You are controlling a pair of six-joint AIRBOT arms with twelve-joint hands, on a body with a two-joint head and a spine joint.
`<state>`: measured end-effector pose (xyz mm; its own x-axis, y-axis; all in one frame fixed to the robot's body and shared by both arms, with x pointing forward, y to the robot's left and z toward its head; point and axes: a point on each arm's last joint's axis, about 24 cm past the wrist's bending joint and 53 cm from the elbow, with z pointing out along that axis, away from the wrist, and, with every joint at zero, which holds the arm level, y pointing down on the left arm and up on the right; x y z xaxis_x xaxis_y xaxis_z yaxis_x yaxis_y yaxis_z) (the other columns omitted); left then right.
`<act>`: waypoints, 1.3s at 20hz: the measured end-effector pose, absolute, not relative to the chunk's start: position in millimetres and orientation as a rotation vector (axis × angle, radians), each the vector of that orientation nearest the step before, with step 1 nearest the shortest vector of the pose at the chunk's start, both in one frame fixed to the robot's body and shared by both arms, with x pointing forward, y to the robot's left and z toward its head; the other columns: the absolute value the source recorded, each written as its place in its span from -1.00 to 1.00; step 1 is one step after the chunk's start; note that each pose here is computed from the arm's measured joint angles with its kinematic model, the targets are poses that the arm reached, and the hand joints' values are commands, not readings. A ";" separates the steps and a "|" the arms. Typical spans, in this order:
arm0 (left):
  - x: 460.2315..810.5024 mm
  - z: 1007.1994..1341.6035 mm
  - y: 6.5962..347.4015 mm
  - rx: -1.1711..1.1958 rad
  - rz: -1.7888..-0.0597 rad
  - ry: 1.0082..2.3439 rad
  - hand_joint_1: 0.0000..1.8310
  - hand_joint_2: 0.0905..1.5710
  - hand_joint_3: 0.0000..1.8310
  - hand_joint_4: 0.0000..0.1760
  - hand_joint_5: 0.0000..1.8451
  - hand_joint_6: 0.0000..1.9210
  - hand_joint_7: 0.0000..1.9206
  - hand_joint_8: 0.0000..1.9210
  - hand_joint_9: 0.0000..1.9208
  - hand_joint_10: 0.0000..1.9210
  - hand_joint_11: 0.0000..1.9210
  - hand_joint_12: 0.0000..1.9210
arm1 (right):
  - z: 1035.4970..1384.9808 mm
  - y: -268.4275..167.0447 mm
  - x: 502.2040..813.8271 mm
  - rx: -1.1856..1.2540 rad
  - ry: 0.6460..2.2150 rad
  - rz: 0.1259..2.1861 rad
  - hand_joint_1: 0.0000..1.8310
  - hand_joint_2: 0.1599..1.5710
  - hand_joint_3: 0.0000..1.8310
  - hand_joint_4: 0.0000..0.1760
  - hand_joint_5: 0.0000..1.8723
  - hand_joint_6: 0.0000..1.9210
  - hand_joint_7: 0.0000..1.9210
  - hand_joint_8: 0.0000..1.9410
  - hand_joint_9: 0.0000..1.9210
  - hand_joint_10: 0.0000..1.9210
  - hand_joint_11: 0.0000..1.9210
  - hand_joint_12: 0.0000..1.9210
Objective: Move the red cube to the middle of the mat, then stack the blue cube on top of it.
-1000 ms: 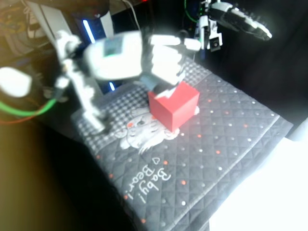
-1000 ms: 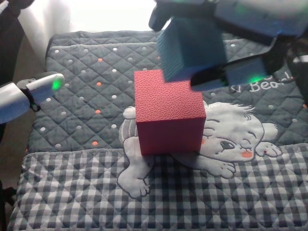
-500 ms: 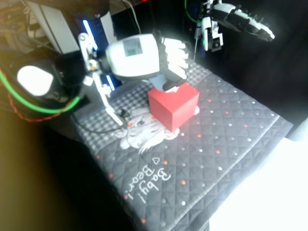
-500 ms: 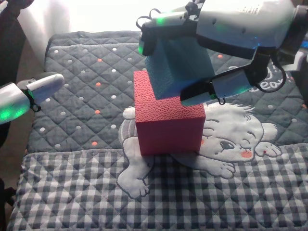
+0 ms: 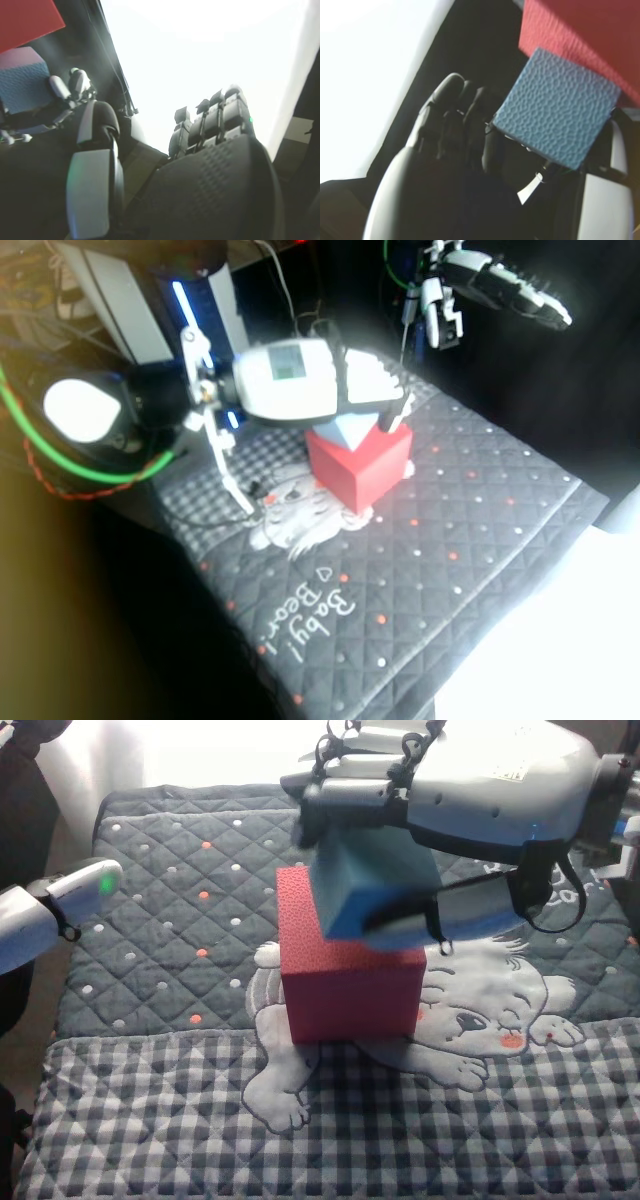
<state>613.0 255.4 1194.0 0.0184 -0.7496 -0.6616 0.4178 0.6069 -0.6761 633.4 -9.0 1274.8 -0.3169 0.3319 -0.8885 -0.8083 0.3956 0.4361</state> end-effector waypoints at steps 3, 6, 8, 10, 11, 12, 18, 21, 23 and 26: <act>612.9 1191.3 254.5 -0.332 -0.933 1.259 -0.24 0.44 -0.98 0.12 -0.90 -0.99 -1.00 -1.00 -1.00 -1.00 -1.00 -1.00 | 1274.4 -9.3 633.9 -0.447 1.484 1.218 -0.50 0.58 -1.00 -1.00 -1.00 -1.00 -1.00 -1.00 -1.00 -0.81 -1.00 -0.02; 612.3 1191.5 255.5 -0.331 -0.932 1.256 -0.22 0.43 -0.99 0.18 -0.91 -1.00 -1.00 -1.00 -1.00 -1.00 -1.00 -1.00 | 1273.8 -9.2 634.0 -0.449 1.485 1.215 -0.50 0.38 -1.00 -1.00 -1.00 -1.00 -1.00 -1.00 -1.00 -0.99 -1.00 -0.30; 611.6 1190.8 256.0 -0.331 -0.933 1.258 -0.19 0.41 -1.00 0.22 -0.90 -1.00 -1.00 -1.00 -1.00 -1.00 -1.00 -1.00 | 1275.2 -11.8 632.1 -0.446 1.484 1.217 -0.53 0.26 -1.00 -1.00 -1.00 -1.00 -1.00 -1.00 -1.00 -1.00 -1.00 -0.26; 611.1 1190.8 257.6 -0.334 -0.930 1.255 -0.18 0.41 -1.00 0.29 -0.91 -1.00 -1.00 -1.00 -1.00 -1.00 -1.00 -1.00 | 1285.2 -24.7 627.3 -0.437 1.455 1.224 -0.48 0.21 -1.00 -1.00 -1.00 -1.00 -1.00 -1.00 -1.00 -1.00 -1.00 -0.75; 610.9 1190.3 258.0 -0.335 -0.929 1.256 -0.18 0.41 -1.00 0.29 -0.91 -1.00 -1.00 -1.00 -1.00 -1.00 -1.00 -1.00 | 1293.0 -36.0 625.7 -0.417 1.435 1.229 -0.48 0.21 -1.00 -1.00 -1.00 -1.00 -1.00 -1.00 -1.00 -1.00 -1.00 -0.86; 610.3 1189.6 258.4 -0.334 -0.928 1.257 -0.15 0.40 -1.00 0.02 -0.91 -1.00 -1.00 -1.00 -1.00 -1.00 -1.00 -1.00 | 1299.2 -49.6 624.6 -0.393 1.421 1.227 -0.55 0.25 -1.00 -0.46 -1.00 -1.00 -1.00 -1.00 -1.00 -1.00 -1.00 -0.97; 598.5 1197.5 257.1 -0.306 -0.942 1.236 -0.38 0.40 -1.00 0.41 -1.00 -1.00 -1.00 -1.00 -1.00 -1.00 -1.00 -1.00 | 1294.4 -99.9 607.4 -0.361 1.411 1.089 -0.87 0.54 -0.98 -1.00 -1.00 -1.00 -1.00 -1.00 -1.00 -1.00 -1.00 -1.00; 594.9 1204.8 263.4 -0.304 -0.928 1.213 -0.41 0.39 -1.00 0.75 -1.00 -1.00 -1.00 -1.00 -1.00 -1.00 -1.00 -1.00 | 1290.4 -140.7 608.5 -0.297 1.418 0.930 -0.73 0.54 -0.99 -0.81 -1.00 -1.00 -1.00 -1.00 -1.00 -1.00 -1.00 -1.00; 593.8 1207.7 262.2 -0.292 -0.933 1.206 -0.38 0.40 -1.00 0.31 -1.00 -1.00 -1.00 -1.00 -1.00 -1.00 -1.00 -1.00 | 1286.6 -161.5 606.4 -0.269 1.423 0.842 -0.70 0.53 -1.00 -0.63 -1.00 -1.00 -1.00 -1.00 -1.00 -1.00 -1.00 -1.00; 591.1 1210.3 257.3 -0.270 -0.944 1.214 -0.42 0.37 -1.00 0.58 -1.00 -1.00 -1.00 -1.00 -1.00 -1.00 -1.00 -1.00 | 1282.9 -184.5 599.8 -0.229 1.423 0.724 -0.56 0.47 -1.00 -0.04 -1.00 -1.00 -1.00 -1.00 -1.00 -1.00 -1.00 -1.00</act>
<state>591.1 257.3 1210.3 0.0391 -0.7374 -0.6743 0.4711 0.6087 -0.6384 599.8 -184.5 1282.9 -0.0210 0.3179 -0.9479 -0.5795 0.7687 0.2707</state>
